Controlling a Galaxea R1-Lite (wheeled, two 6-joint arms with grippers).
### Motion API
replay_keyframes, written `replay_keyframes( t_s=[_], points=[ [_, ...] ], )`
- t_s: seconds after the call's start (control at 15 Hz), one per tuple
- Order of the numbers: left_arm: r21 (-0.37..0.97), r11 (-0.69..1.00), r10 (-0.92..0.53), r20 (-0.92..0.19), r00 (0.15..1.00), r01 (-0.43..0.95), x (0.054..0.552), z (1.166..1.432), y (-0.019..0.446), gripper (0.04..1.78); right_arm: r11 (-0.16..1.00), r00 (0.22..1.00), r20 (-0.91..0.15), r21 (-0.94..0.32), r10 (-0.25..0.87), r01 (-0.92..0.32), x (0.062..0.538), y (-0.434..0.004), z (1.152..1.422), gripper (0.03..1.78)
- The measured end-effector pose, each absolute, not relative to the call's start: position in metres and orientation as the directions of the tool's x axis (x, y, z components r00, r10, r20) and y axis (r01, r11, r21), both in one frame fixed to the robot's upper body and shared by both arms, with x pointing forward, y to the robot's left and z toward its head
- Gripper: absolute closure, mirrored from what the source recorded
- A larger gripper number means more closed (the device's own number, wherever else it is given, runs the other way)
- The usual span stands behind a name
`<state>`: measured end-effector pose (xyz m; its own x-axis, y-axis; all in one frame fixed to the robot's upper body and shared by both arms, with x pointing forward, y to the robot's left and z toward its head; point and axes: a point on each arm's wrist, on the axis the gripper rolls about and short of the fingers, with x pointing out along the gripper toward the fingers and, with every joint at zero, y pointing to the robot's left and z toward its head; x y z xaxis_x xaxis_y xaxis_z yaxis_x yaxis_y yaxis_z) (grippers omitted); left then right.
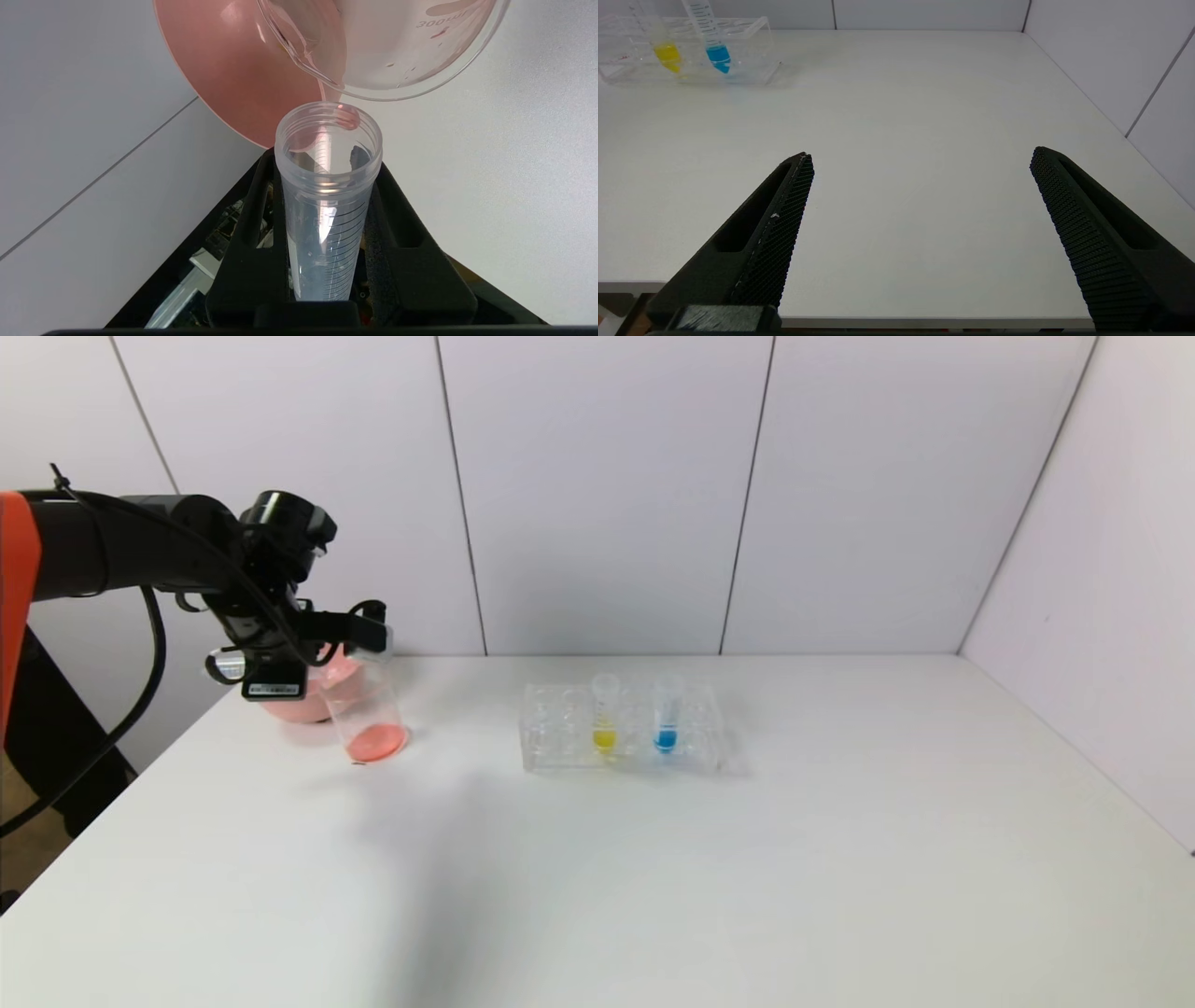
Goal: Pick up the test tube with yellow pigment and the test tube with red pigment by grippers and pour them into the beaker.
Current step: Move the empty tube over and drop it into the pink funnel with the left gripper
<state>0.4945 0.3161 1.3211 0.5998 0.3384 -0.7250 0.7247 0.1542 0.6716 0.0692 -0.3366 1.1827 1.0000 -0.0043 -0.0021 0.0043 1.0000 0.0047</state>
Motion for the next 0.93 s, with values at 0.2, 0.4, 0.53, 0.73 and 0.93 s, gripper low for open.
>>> replay_keyframes(
  t_s=[0.2,0.4,0.53,0.73,0.93],
  points=[
    [0.671,0.151,0.336,-0.726,0.6,0.726,0.495,1.321,0.315,1.35,1.0,1.0,-0.002,0.005,-0.005,0.005,0.069,-0.337,1.183,0.11],
    [0.67,0.157,0.337,-0.727,0.599,0.726,0.494,1.321,0.315,1.35,1.0,1.0,-0.002,0.005,-0.004,0.004,0.069,-0.337,1.183,0.11],
    [0.689,0.171,0.324,-0.714,0.621,0.704,0.494,1.326,0.315,1.35,1.0,1.0,-0.002,0.005,-0.005,0.005,0.069,-0.337,1.183,0.11],
    [0.729,0.253,0.276,-0.685,0.675,0.636,0.496,1.343,0.315,1.35,1.0,1.0,-0.002,0.005,-0.005,0.005,0.069,-0.337,1.183,0.11],
    [0.714,0.373,0.221,-0.689,0.69,0.592,0.491,1.35,0.314,1.35,1.0,1.0,-0.002,0.005,-0.005,0.005,0.069,-0.337,1.183,0.11]
  ],
)
